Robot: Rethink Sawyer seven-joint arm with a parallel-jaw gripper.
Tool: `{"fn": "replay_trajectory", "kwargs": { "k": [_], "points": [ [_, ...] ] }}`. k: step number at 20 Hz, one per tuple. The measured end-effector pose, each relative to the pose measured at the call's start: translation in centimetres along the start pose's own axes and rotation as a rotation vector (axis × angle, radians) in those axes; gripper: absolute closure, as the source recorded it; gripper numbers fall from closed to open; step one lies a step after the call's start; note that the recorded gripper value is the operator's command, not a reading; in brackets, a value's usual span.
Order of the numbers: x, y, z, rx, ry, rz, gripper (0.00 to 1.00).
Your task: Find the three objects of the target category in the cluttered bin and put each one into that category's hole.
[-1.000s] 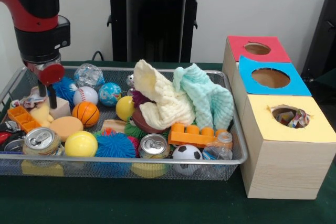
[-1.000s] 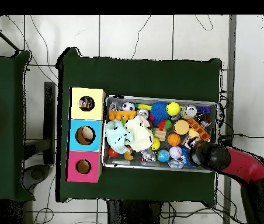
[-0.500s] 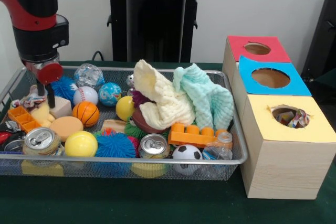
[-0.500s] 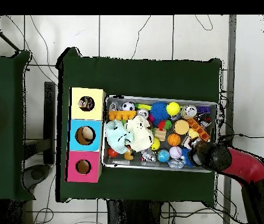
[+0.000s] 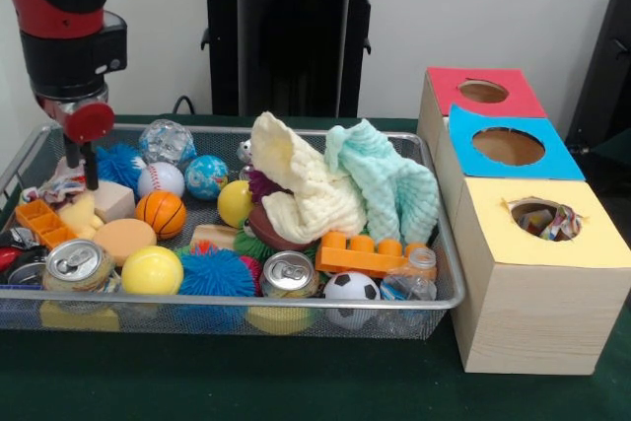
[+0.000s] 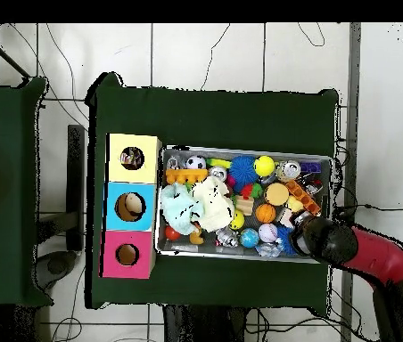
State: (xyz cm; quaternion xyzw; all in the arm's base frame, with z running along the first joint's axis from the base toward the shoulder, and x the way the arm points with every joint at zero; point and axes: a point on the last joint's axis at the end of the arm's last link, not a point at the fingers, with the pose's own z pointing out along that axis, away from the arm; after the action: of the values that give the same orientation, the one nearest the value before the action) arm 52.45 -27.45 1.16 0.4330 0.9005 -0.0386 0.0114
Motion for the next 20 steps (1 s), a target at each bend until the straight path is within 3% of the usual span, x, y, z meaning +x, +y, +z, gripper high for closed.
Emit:
{"fn": "replay_trajectory", "kwargs": {
  "k": [9,20],
  "points": [
    [-2.1,0.3,-3.2,-0.015,-0.055,0.028,0.00],
    [-0.1,-0.1,-0.1,-0.002,-0.003,0.025,0.00]
  ]
}}
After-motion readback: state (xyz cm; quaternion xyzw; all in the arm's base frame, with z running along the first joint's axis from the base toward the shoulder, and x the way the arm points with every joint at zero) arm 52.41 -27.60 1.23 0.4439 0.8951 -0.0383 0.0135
